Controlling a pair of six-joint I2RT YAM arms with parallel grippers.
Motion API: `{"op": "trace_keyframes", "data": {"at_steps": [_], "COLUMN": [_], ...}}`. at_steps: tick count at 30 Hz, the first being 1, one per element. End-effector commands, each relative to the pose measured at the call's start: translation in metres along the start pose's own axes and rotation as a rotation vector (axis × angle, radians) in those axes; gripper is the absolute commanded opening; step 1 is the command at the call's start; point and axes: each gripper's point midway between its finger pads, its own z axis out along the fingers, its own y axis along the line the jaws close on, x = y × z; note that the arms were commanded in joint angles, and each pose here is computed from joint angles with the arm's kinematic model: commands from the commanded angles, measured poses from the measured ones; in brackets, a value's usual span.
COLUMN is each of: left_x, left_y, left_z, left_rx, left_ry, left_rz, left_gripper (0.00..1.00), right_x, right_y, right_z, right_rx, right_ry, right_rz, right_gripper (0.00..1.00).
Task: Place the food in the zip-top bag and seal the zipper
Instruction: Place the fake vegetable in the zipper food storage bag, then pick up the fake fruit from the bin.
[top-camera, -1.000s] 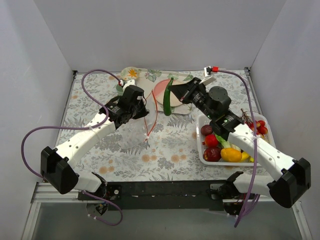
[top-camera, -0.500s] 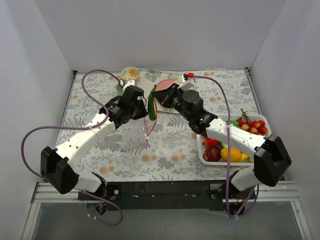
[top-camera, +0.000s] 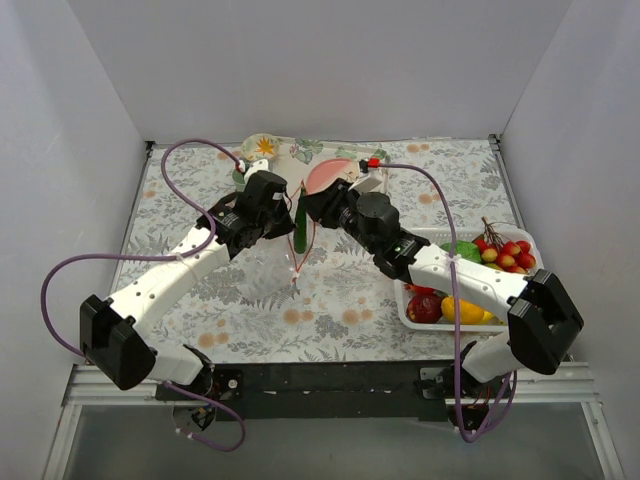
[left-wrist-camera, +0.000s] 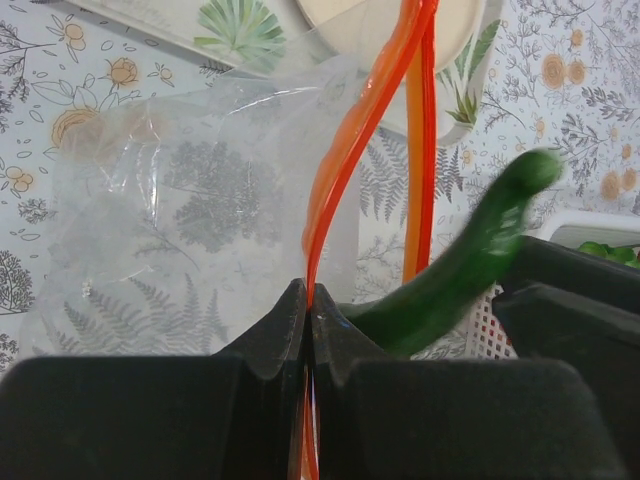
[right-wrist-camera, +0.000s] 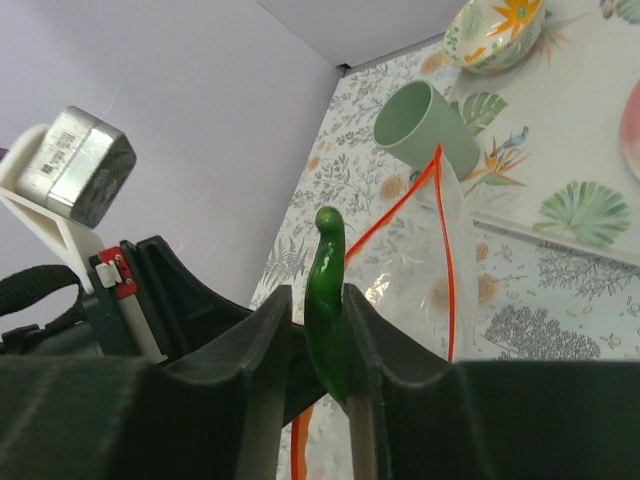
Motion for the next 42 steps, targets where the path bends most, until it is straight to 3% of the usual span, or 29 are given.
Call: {"op": "trace_keyframes", "data": {"at_steps": [1, 6, 11, 12, 21, 23, 25, 31, 42], "left_x": [-0.018, -0.022, -0.022, -0.021, -0.018, -0.018, -0.017, -0.020, -0.012], "left_y": [-0.006, -0.005, -0.003, -0.002, -0.004, -0.006, -0.008, -0.009, -0.014], "left_z": [-0.018, -0.021, -0.020, -0.019, -0.020, -0.020, -0.021, -0.024, -0.030], "left_rx": [0.030, 0.028, 0.023, 0.020, 0.048, 0.064, 0.076, 0.085, 0.146], "left_ry": [-0.072, -0.089, -0.096, -0.095, -0.092, -0.093, -0.088, -0.096, -0.079], "left_rz": [-0.020, -0.022, -0.020, -0.019, -0.009, -0.009, -0.002, 0.024, 0.029], "left_gripper": [0.00, 0.00, 0.00, 0.00, 0.00, 0.00, 0.00, 0.00, 0.00], "right_x": [-0.019, -0.019, -0.029, -0.028, -0.076, -0.077, -0.087, -0.074, -0.095], "right_y": [0.018, 0.014, 0.004, -0.018, -0.120, -0.145, -0.164, -0.213, -0.240], "right_z": [-0.011, -0.018, -0.033, -0.041, -0.170, -0.203, -0.224, -0.265, -0.329], "right_rx": [-0.019, 0.013, 0.093, 0.187, 0.623, 0.754, 0.840, 1.011, 1.343], "right_ry": [-0.072, -0.066, -0.060, -0.044, -0.062, -0.035, -0.052, 0.088, 0.054], "right_rz": [-0.035, -0.076, -0.151, -0.215, -0.383, -0.410, -0.405, -0.347, -0.319], "right_gripper": [0.44, 0.61, 0.63, 0.62, 0.61, 0.66, 0.69, 0.73, 0.85]}}
